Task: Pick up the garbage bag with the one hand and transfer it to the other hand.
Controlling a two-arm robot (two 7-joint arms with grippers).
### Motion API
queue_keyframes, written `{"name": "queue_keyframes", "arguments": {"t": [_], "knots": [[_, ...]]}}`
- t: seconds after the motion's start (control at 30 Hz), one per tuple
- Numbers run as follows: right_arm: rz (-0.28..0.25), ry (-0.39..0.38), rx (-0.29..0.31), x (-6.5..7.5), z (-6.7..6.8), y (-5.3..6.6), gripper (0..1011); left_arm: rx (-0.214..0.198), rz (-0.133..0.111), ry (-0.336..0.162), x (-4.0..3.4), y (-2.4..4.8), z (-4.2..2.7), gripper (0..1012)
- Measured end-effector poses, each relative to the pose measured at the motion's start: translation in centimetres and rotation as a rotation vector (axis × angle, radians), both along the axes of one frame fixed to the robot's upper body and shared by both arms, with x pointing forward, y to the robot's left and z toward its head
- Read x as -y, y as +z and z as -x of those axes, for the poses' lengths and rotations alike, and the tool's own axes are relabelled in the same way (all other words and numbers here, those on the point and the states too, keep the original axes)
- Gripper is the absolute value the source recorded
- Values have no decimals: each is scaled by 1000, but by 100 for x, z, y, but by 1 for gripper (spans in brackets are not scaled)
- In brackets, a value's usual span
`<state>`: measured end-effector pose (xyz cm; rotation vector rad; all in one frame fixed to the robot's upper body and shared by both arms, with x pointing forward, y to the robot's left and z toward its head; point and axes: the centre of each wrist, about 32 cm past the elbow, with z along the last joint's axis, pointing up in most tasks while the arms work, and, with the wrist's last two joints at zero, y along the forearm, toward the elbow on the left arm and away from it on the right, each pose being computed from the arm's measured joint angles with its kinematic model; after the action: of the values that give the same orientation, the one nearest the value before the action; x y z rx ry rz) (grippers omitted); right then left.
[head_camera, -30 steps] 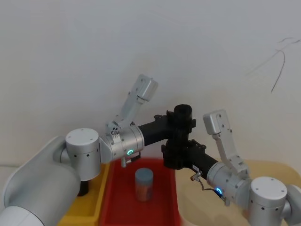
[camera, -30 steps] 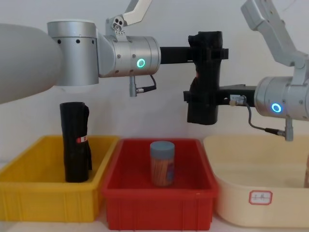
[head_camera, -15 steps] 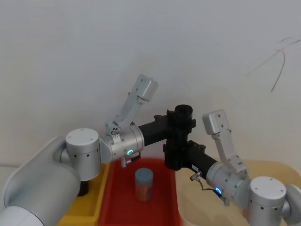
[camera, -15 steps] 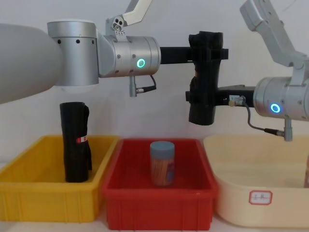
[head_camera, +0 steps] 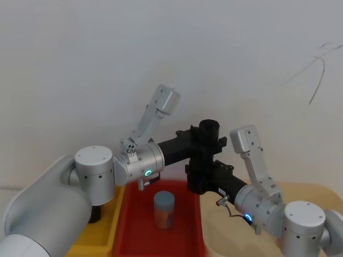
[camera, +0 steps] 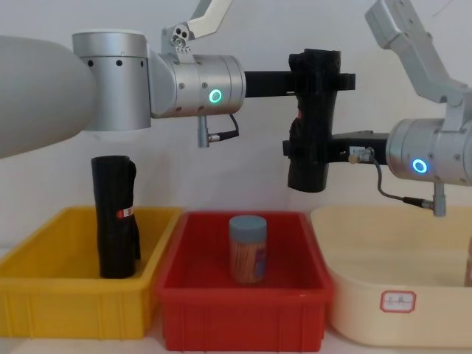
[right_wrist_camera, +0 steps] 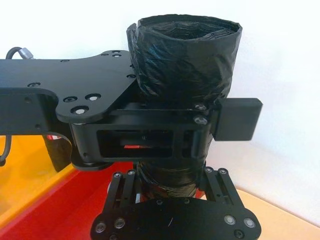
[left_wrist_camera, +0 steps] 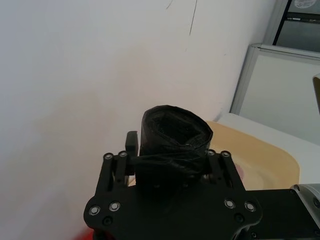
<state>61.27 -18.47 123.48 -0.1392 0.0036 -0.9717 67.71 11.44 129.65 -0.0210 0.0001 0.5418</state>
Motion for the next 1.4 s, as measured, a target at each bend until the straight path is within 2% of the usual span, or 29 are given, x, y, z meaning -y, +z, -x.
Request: {"name": "queue_keyframes", "arguments": {"t": [0.1, 0.13, 0.2, 0.3, 0.43, 0.9, 1.17, 1.4], "knots": [[1, -1, 0, 0, 0, 0, 565, 0, 0, 0, 0, 0, 0, 716], [1, -1, 0, 1, 0, 0, 565, 0, 0, 0, 0, 0, 0, 774], [2, -4, 1, 2, 0, 0, 563, 0, 0, 0, 0, 0, 0, 803], [6, -17, 6, 8, 10, -3, 563, 0, 0, 0, 0, 0, 0, 915], [11, -42, 12, 32, 24, -7, 563, 0, 0, 0, 0, 0, 0, 1001], [20, -200, -4, 217, 67, -8, 563, 0, 0, 0, 0, 0, 0, 1002], [31, -322, -58, 361, 92, -44, 563, 0, 0, 0, 0, 0, 0, 1002], [47, -398, -116, 458, 126, -88, 563, 0, 0, 0, 0, 0, 0, 1002]]}}
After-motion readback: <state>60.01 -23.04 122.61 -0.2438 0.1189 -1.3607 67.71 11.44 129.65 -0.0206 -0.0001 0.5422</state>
